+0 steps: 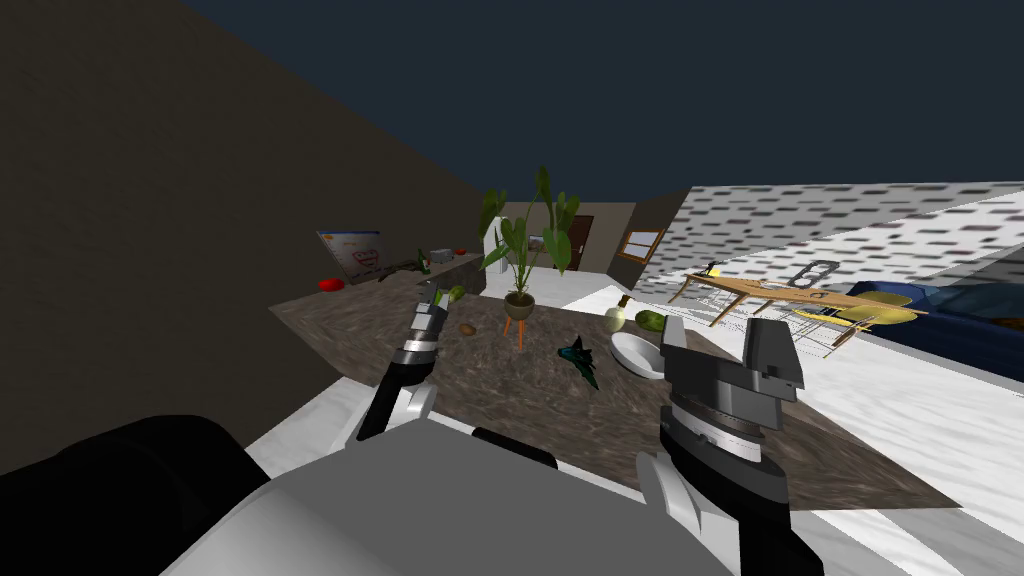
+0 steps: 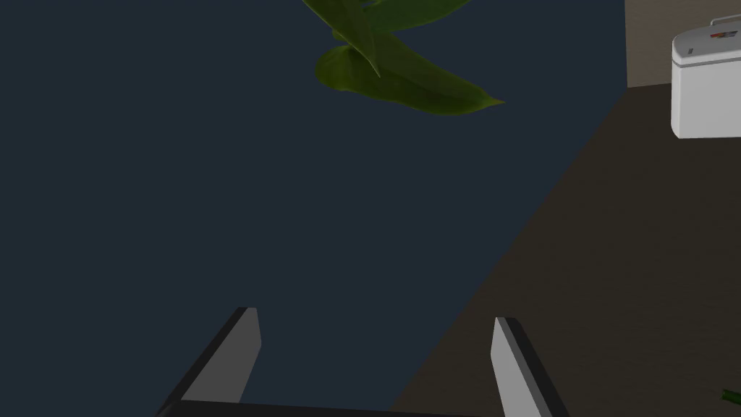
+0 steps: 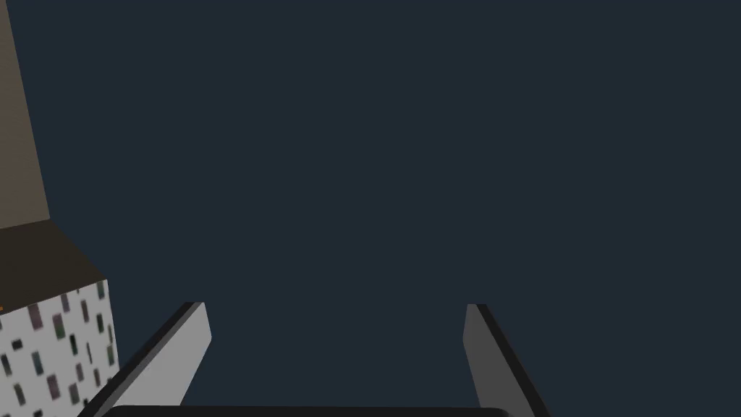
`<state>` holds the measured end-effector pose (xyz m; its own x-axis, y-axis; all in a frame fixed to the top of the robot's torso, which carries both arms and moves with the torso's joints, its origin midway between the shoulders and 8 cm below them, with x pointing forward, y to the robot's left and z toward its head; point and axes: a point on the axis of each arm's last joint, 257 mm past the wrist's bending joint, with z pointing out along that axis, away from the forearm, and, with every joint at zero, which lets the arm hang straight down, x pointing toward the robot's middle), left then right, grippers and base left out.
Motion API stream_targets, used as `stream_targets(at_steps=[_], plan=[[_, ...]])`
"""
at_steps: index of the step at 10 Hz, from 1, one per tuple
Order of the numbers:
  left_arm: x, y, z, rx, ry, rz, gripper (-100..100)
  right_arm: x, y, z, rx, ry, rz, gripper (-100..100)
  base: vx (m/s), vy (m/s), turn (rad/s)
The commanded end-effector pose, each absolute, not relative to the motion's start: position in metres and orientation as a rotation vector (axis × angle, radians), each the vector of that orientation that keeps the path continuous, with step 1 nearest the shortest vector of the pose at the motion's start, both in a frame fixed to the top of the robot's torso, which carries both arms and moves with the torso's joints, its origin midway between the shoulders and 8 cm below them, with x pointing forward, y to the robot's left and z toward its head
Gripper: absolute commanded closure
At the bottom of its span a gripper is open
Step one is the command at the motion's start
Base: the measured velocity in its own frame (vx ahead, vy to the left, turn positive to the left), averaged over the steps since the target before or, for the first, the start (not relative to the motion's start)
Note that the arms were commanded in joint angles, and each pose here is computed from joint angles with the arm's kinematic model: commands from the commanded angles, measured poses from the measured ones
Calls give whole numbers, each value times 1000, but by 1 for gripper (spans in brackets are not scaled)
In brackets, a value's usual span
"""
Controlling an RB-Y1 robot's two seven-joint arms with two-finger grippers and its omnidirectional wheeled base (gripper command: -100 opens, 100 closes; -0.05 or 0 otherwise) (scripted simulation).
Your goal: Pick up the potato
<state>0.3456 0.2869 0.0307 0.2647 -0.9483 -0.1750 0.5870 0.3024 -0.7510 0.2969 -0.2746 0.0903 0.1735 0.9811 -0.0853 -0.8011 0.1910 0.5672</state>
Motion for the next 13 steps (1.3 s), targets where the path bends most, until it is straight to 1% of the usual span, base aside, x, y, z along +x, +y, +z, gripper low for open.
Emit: stream_targets(at_steps=[1, 4, 8, 13], plan=[[351, 282, 28, -606, 722, -1139, -100, 297, -275, 90, 444, 489, 1323, 0, -20, -12, 36], [371, 272, 19, -572, 791, -1150, -100, 297, -275, 90, 444, 489, 1323, 0, -53, -32, 65], [412, 261, 0, -563, 886, -1156, -100, 297, -275, 90, 444, 488, 1324, 0, -98, -50, 100], [442, 258, -16, -580, 942, -1151, -100, 297, -275, 90, 444, 489, 1323, 0, -50, -31, 56]])
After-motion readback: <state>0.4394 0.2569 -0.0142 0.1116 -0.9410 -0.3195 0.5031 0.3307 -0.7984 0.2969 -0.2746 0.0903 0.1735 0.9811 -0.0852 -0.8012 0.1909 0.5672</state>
